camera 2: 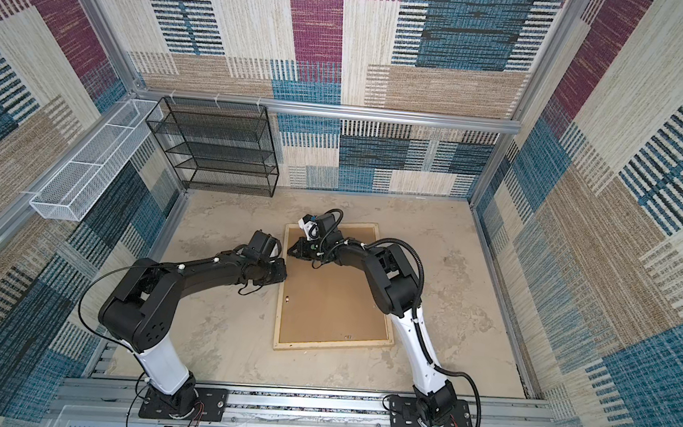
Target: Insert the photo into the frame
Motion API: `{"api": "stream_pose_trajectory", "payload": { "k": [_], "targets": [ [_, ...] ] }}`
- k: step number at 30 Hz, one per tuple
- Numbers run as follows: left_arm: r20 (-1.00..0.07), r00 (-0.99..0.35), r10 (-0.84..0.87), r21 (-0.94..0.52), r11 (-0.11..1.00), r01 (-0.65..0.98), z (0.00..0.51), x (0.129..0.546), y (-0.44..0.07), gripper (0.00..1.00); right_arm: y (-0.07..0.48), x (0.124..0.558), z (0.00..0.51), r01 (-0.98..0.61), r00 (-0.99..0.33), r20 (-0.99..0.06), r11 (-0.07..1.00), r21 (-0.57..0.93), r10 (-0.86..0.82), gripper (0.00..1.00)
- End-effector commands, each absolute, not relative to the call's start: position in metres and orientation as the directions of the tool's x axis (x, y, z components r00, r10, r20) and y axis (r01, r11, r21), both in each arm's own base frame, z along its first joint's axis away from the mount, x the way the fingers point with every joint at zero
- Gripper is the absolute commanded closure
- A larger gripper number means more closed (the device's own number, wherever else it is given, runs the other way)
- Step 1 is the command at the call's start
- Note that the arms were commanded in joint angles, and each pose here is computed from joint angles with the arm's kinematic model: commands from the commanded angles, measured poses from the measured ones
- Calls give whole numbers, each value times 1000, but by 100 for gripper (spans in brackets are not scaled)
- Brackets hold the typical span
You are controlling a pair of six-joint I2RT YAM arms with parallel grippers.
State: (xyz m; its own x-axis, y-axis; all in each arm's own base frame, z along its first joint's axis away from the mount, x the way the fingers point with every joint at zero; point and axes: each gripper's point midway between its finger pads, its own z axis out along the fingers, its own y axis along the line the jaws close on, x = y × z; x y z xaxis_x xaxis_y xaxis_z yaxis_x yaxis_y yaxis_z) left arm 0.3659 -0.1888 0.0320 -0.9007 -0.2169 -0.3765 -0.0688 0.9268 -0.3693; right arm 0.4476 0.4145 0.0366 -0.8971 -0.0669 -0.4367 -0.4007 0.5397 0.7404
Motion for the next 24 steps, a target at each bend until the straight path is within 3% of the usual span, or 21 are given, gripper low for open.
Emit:
{"api": "stream_pose_trajectory", "payload": {
  "k": [1,15,24],
  "targets": [
    [-342,-916,-208,-446,894,-37,33,365,-207,92,402,438,6,-311,-935,-348,621,719,-65,92],
    [-340,-917,-209,-434,900,-44,32,363,-204,92,392,440,48,-387,-881,-472,618,685,-28,92],
    [-342,-918,-200,-443,896,-30,33,364,-207,92,392,440,36,-370,-895,-444,634,679,-47,92]
  ]
}}
